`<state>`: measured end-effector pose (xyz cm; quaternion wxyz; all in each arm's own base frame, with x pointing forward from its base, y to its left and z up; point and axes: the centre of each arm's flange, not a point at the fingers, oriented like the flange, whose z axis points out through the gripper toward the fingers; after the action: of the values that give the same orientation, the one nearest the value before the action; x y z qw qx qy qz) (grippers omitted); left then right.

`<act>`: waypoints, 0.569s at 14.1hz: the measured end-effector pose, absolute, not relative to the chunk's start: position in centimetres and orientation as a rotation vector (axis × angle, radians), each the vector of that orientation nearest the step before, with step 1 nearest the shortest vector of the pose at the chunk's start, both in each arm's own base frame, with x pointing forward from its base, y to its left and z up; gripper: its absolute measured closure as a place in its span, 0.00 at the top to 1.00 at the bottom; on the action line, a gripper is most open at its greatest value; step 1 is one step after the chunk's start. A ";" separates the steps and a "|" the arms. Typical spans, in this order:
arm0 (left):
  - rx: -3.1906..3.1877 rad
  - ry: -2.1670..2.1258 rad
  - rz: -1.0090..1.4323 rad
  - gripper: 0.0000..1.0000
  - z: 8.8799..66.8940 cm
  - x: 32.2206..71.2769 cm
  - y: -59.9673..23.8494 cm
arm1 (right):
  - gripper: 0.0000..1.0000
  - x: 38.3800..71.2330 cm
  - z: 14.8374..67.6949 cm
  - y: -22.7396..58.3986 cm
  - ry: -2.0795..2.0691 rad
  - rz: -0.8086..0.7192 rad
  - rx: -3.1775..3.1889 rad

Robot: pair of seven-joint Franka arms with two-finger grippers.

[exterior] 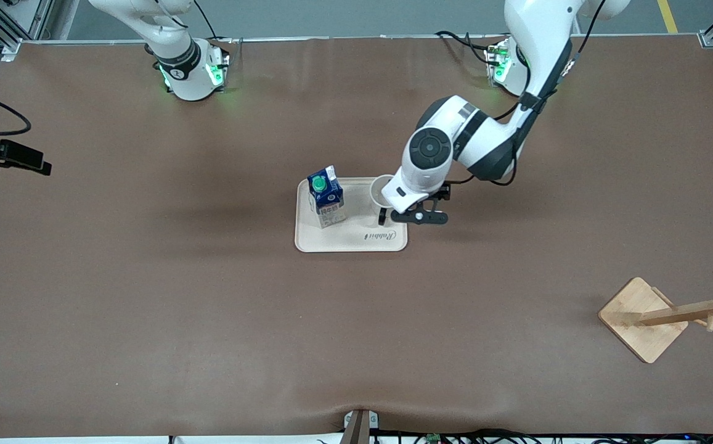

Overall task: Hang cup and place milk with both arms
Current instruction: 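Reach the left gripper down to the white mug on the tray, then grasp the mug rim with the left gripper and lift it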

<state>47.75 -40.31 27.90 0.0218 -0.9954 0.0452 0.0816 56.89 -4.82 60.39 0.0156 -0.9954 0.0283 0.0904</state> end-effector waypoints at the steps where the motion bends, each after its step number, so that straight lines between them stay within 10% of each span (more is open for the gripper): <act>1: -3.082 0.149 0.255 1.00 27.5 47.2 -41.0 | 1.00 56.9 60.0 -4.8 0.088 0.300 -3.094; 5: -3.083 0.178 0.270 0.89 24.8 46.2 -42.2 | 1.00 57.1 59.5 -4.7 0.086 0.318 -3.086; 8: -3.090 0.182 0.272 0.62 23.1 46.1 -42.5 | 1.00 57.2 59.1 -4.7 0.087 0.327 -3.082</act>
<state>46.12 -42.54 23.08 0.0170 -0.9943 0.0584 0.0876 57.23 -4.69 59.10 0.0205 -0.9938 0.0280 0.1056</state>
